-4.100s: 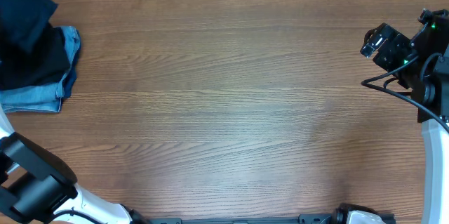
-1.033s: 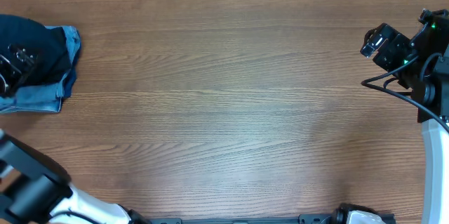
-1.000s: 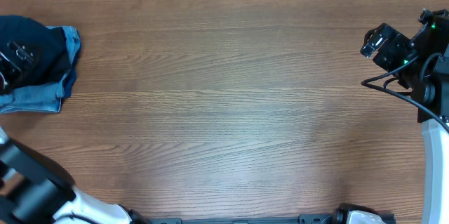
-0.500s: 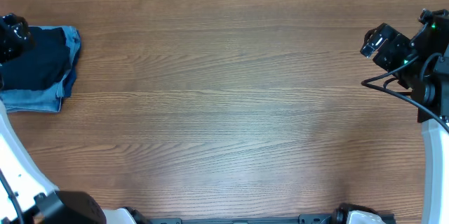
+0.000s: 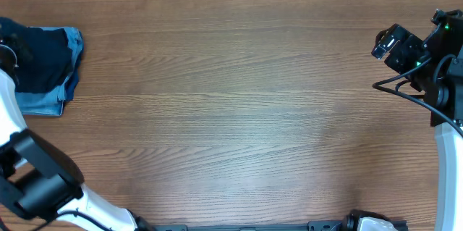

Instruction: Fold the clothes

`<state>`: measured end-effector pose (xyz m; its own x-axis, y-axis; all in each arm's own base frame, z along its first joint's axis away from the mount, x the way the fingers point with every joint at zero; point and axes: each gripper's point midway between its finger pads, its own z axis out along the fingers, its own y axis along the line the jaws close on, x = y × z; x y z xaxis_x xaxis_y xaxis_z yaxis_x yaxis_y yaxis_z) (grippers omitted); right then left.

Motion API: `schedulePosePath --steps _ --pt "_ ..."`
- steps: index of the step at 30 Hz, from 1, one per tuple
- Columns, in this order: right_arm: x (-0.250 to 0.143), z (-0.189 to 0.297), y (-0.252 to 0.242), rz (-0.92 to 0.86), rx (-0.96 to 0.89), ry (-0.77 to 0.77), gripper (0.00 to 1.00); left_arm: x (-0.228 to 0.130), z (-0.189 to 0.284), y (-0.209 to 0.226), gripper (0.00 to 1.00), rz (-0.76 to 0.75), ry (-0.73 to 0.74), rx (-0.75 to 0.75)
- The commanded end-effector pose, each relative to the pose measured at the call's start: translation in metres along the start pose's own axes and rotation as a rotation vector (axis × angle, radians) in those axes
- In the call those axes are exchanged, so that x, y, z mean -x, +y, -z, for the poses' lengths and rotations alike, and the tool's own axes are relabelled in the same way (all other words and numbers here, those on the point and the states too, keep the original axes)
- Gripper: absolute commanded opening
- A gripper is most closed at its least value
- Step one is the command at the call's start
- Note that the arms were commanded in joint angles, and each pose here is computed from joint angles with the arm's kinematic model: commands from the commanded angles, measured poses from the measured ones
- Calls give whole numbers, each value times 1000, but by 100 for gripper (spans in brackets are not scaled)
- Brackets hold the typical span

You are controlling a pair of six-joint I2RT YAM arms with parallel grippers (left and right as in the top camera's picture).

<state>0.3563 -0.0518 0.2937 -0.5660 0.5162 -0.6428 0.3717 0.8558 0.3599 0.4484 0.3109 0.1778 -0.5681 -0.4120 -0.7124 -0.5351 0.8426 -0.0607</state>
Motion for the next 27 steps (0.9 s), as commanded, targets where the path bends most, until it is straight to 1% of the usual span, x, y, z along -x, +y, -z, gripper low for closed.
schedulePosePath --steps 1,5,9,13,17,20,22,23,24,26,27 --pt "7 5 2 8 6 -24 100 -7 -32 3 4 37 -4 32" --pt "7 5 2 8 6 -24 100 -43 -77 7 4 67 75 43" --pt "7 5 2 8 6 -24 100 -83 -110 13 4 91 170 67" --pt "7 5 2 8 6 -24 100 -90 -117 13 4 102 181 67" --pt "7 5 2 8 6 -24 100 -65 -100 11 4 100 150 59" --pt "7 5 2 8 6 -24 100 -29 -70 2 4 90 94 22" --pt "7 5 2 8 6 -24 100 -1 -42 -6 5 83 36 -1" --pt "7 5 2 8 6 -24 100 24 -13 -11 8 67 -34 -7" --pt "7 5 2 8 6 -24 100 40 4 -14 10 40 -84 -10" --pt "7 5 2 8 6 -24 100 57 23 -19 18 -2 -144 -14" --pt "7 5 2 8 6 -24 100 69 38 -20 25 -32 -184 -12"
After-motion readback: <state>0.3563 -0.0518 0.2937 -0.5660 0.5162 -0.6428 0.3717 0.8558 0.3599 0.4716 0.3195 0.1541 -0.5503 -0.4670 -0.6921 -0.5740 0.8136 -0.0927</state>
